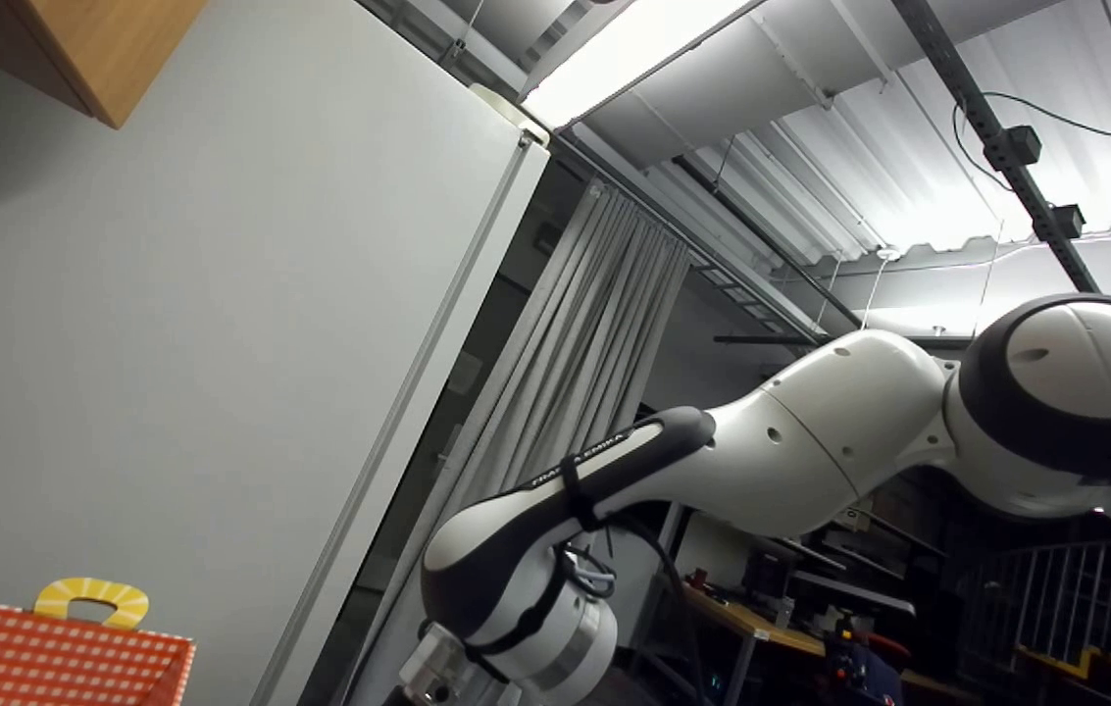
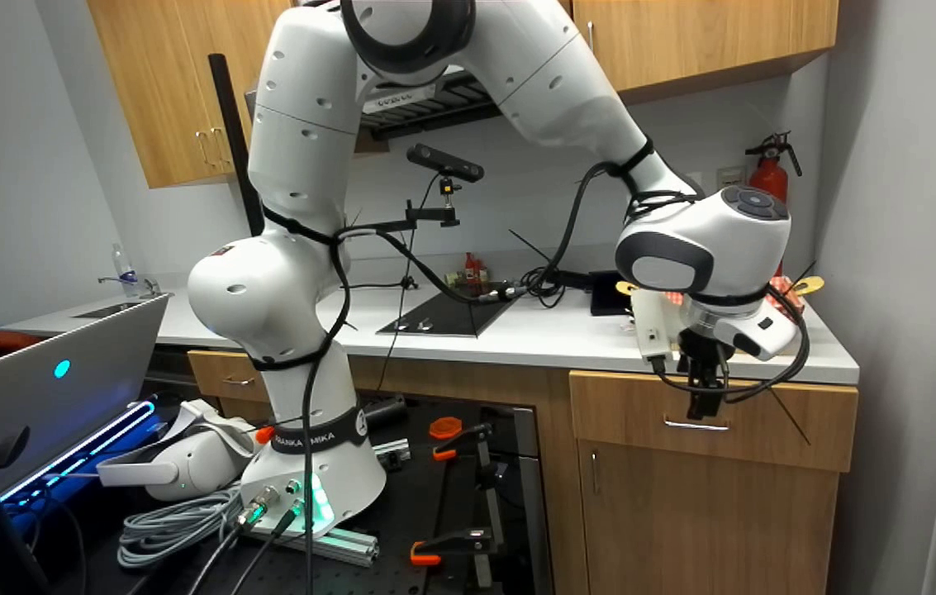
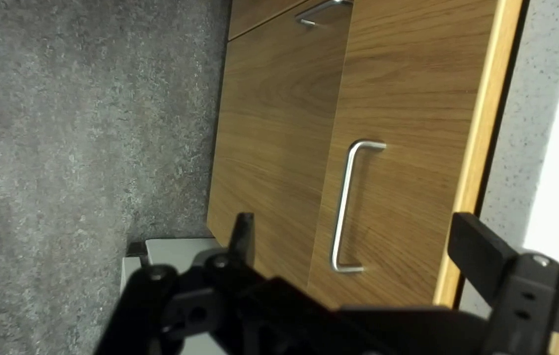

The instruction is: Open the drawer on the far right

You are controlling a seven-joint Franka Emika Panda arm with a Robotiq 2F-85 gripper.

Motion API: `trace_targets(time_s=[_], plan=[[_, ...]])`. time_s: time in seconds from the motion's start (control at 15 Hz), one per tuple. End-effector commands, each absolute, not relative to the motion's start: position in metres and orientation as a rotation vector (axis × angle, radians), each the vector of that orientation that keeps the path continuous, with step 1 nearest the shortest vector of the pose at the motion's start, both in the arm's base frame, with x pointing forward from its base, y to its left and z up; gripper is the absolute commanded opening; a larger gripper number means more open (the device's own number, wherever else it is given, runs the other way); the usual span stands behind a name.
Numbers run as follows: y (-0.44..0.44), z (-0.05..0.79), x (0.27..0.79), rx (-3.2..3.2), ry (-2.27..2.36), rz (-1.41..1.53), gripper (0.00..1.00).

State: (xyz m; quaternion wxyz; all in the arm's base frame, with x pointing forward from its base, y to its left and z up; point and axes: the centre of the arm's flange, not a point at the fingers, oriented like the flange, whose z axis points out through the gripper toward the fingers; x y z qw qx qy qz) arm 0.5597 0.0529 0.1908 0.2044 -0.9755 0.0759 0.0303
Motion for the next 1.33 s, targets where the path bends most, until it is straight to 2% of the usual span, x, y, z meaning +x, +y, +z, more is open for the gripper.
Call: trace_targets(time_s=[0.0, 0.47, 1.27], plan=[[0.046, 0.177, 0.563, -2.703, 0.163, 0.062, 1.0], [0.064, 0.139, 0.56, -2.73, 0.095, 0.089, 1.0], [0.1, 0.122, 0.587, -2.765, 0.048, -0.103, 1.0]])
